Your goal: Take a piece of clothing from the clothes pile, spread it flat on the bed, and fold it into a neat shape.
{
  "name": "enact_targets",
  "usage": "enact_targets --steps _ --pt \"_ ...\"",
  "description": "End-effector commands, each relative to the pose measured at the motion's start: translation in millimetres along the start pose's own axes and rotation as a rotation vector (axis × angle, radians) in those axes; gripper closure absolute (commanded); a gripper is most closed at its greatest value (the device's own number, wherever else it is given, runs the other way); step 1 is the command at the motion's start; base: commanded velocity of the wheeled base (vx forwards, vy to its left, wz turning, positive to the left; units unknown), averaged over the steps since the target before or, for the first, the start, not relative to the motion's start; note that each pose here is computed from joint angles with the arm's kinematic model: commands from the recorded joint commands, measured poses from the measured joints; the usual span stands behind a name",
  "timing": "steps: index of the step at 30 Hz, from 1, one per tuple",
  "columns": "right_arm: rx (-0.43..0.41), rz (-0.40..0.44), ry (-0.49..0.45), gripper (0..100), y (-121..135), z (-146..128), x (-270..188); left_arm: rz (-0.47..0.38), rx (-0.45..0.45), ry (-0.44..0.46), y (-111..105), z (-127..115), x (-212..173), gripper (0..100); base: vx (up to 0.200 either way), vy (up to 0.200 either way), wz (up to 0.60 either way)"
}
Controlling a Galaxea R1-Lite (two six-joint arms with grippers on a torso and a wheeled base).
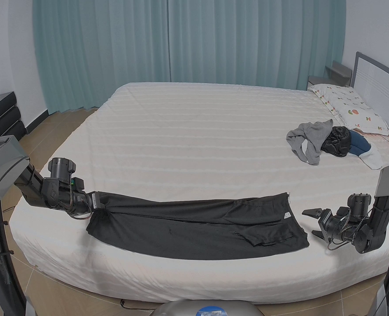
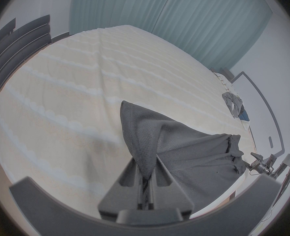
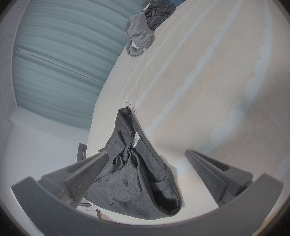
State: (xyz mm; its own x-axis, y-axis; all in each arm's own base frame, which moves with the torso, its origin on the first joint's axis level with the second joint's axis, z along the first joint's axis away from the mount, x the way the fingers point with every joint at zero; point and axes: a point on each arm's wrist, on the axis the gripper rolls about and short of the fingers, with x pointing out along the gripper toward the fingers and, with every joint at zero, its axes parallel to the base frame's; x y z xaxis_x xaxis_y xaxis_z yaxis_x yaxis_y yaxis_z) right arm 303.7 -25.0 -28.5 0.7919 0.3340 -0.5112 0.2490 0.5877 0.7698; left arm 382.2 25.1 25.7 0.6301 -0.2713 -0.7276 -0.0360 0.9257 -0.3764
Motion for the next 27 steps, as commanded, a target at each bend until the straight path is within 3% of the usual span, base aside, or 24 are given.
enact_targets --steps 1,17,18,27 --pt "0.001 0.000 0.001 0 -0.3 -0.1 0.1 0.001 0.002 -0.010 0.4 1.8 -1.2 100 0.000 0.000 0.00" --pt "0.000 -0.001 0.002 0 -0.6 -0.3 0.3 0.010 -0.013 0.010 7.0 -1.9 6.3 100 0.000 0.000 0.00" --pt "0.000 -0.001 0.002 0 -0.6 -0.3 0.3 0.004 -0.011 0.019 4.8 -4.1 8.1 0 0.000 0.000 0.00" --pt "-0.003 -0.001 0.003 0 -0.4 -0.7 0.5 -0.018 0.014 0.058 -7.8 -13.6 19.0 0 0.000 0.000 0.00"
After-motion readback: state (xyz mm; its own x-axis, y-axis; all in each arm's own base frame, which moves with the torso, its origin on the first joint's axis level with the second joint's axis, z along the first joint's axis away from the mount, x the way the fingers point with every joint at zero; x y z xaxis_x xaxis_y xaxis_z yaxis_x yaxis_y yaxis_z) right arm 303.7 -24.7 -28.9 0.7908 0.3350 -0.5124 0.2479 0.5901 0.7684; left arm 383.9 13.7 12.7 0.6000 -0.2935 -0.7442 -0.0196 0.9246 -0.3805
